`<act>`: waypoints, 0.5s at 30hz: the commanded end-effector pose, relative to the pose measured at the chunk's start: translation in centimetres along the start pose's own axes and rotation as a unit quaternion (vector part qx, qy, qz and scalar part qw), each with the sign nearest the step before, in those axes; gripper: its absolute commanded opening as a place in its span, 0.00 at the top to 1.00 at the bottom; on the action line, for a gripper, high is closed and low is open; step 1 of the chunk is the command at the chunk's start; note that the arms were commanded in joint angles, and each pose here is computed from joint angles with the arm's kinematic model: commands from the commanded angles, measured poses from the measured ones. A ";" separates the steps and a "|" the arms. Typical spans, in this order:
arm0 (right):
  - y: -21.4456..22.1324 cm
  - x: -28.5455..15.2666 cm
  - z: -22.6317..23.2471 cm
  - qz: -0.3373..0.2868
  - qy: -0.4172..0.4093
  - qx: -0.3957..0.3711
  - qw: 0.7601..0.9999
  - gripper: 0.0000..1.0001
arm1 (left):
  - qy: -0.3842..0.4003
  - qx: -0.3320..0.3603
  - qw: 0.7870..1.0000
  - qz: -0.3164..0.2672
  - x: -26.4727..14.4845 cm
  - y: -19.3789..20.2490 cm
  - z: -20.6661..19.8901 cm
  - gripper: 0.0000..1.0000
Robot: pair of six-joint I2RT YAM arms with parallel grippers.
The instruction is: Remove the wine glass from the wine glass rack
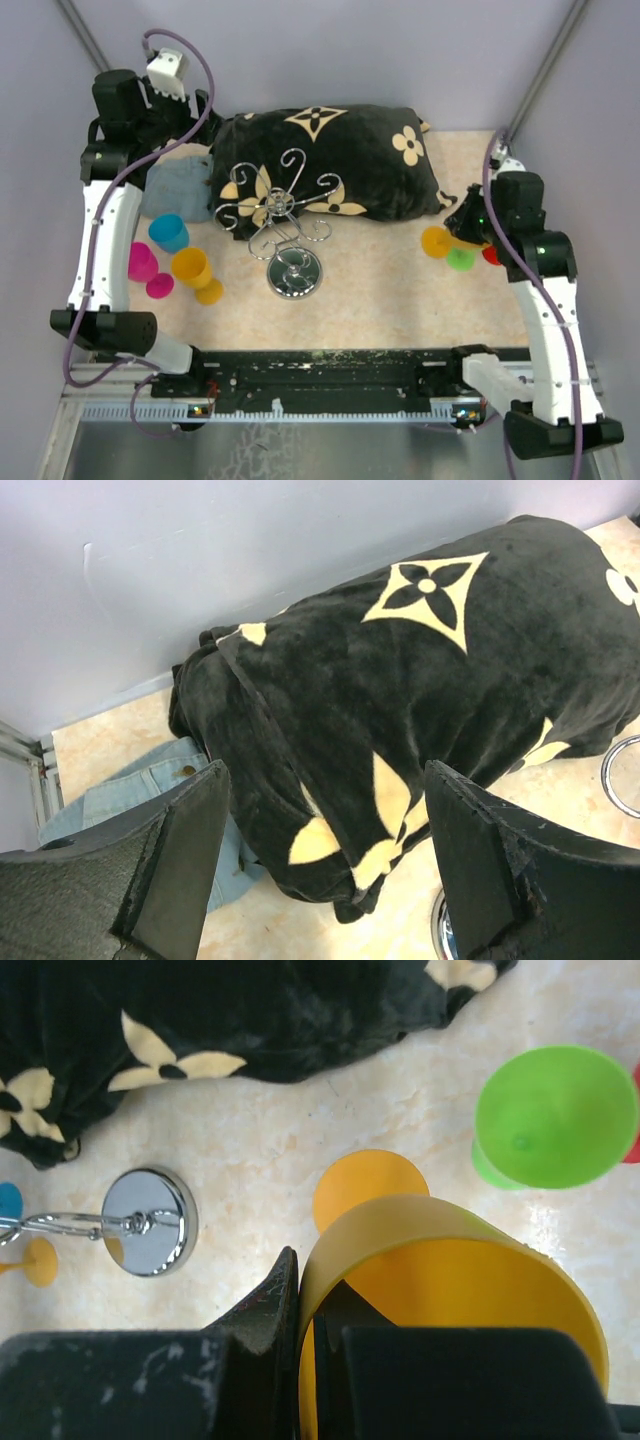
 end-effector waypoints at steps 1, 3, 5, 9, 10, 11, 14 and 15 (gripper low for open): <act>-1.0 2.9 1.2 -0.017 0.005 -0.008 1.000 1.00 | -0.011 0.006 1.000 -0.007 -0.6 -0.9 0.3 0.17; -0.7 4.1 1.2 -0.007 0.007 -0.005 1.000 1.00 | -0.015 0.010 1.000 -0.005 -0.8 -0.9 0.4 0.17; -0.2 5.1 1.0 0.003 0.014 -0.006 1.000 1.00 | -0.017 0.015 1.000 -0.004 -1.0 -0.9 0.3 0.17; 1.4 7.2 0.4 0.027 0.041 -0.025 0.998 1.00 | -0.019 0.018 1.000 -0.002 -1.3 -0.8 0.3 0.17; 1.7 7.7 0.4 0.031 0.047 -0.031 0.998 1.00 | -0.018 0.017 1.000 -0.002 -1.4 -0.7 0.3 0.17; 2.1 8.2 0.4 0.036 0.052 -0.035 0.997 1.00 | -0.018 0.016 1.000 0.000 -1.3 -0.7 0.3 0.17; 3.1 9.6 0.4 0.048 0.056 -0.042 0.996 1.00 | -0.015 0.012 1.000 0.004 -1.3 -0.5 0.2 0.17; 3.4 10.0 0.4 0.051 0.061 -0.044 0.996 1.00 | -0.014 0.011 1.000 0.005 -1.2 -0.5 0.2 0.17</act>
Point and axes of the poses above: each gripper's point midway between its finger pads, its own x axis out along the fingers, its own z axis along the line the jaws close on, y = z × x, the point moved 6 cm from there along -x, back along the fingers, and after that the axes turned 4 degrees about -x, right-handed, at the moved point
